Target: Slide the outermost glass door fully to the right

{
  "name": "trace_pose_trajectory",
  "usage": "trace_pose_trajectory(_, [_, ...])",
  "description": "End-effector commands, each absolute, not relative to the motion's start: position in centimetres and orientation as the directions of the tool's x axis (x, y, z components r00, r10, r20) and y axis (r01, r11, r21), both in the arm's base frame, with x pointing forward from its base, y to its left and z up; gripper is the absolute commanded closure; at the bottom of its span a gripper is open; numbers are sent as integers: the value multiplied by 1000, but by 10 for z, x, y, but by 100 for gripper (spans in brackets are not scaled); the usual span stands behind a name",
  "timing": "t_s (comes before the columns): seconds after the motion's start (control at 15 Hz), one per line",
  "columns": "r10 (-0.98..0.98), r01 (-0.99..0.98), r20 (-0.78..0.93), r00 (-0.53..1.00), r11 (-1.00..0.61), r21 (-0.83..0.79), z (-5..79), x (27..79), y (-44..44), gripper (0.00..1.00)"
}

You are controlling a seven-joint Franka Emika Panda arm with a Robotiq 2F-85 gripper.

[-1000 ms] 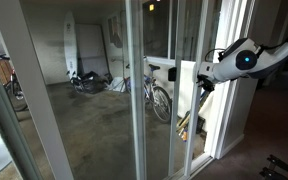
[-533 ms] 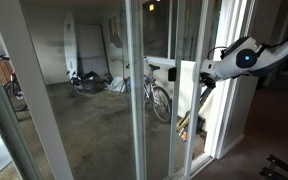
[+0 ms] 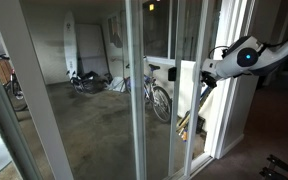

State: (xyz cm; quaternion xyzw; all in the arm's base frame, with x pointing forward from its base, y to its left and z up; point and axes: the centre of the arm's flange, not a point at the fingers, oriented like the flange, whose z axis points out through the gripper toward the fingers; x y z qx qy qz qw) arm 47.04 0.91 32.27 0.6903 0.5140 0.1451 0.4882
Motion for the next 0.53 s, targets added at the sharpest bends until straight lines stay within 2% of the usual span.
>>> trace_pose_trajectory(0.0, [851,561,-313,422,27,828,328,469,12,95])
trace_pose_trajectory(0.47, [862,538,-286,418,20,843,338,470,23,95])
